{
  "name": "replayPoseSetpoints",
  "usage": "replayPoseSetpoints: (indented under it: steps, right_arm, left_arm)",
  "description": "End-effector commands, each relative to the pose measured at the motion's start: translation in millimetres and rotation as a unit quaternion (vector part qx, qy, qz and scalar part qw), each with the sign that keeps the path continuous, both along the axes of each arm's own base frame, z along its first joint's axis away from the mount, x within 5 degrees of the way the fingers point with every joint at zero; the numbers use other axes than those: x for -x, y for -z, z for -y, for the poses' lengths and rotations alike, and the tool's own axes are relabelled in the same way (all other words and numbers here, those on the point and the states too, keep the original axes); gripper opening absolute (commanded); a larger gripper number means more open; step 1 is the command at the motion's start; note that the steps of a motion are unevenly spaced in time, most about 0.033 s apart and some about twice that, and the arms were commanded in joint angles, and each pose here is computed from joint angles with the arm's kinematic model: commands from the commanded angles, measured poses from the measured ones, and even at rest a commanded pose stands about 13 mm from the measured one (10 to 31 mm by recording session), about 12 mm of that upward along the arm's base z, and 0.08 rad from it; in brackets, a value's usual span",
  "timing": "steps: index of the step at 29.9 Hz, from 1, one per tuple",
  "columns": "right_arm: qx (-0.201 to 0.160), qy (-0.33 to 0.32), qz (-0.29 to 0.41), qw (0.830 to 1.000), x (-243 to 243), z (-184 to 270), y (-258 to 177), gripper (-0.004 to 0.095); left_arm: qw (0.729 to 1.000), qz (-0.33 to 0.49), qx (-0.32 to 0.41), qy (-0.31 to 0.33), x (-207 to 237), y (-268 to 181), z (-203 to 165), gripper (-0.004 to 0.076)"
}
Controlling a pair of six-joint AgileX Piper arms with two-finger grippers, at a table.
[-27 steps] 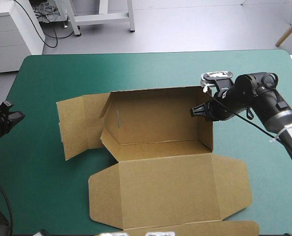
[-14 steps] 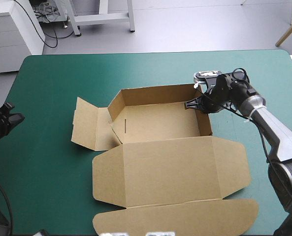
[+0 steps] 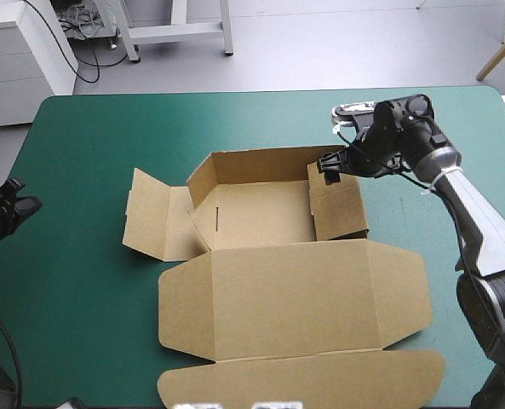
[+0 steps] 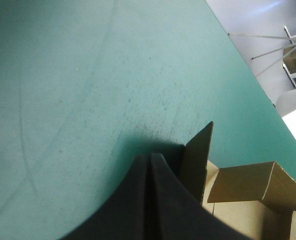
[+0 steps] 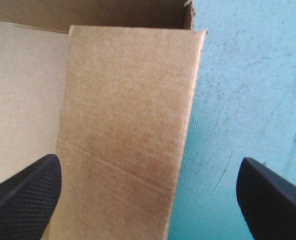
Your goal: Fold the box
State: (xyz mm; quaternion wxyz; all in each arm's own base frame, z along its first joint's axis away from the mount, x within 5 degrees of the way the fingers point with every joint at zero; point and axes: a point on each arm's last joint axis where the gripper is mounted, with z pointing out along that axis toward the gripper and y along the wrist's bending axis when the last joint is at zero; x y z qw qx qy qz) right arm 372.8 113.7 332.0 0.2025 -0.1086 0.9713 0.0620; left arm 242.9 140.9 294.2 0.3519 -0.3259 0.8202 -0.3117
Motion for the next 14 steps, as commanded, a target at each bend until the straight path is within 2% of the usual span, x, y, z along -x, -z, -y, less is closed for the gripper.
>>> replayPoseSetpoints:
  steps: [1, 8, 14]
  right_arm:
    - [-0.012, -0.007, 0.068, 0.998, 16, 6, -57, 0.0891]
    - [-0.029, 0.003, 0.129, 0.991, 54, 18, -103, 0.0891]
    - [-0.030, 0.005, 0.134, 0.990, 77, 25, -109, 0.0891]
  left_arm:
    - [0.999, 0.041, -0.002, -0.006, 1, -21, 4, -0.0010]
    - [0.999, 0.042, -0.003, -0.007, 1, -21, 4, -0.0010]
    - [0.999, 0.042, -0.003, -0.008, 1, -21, 4, -0.0010]
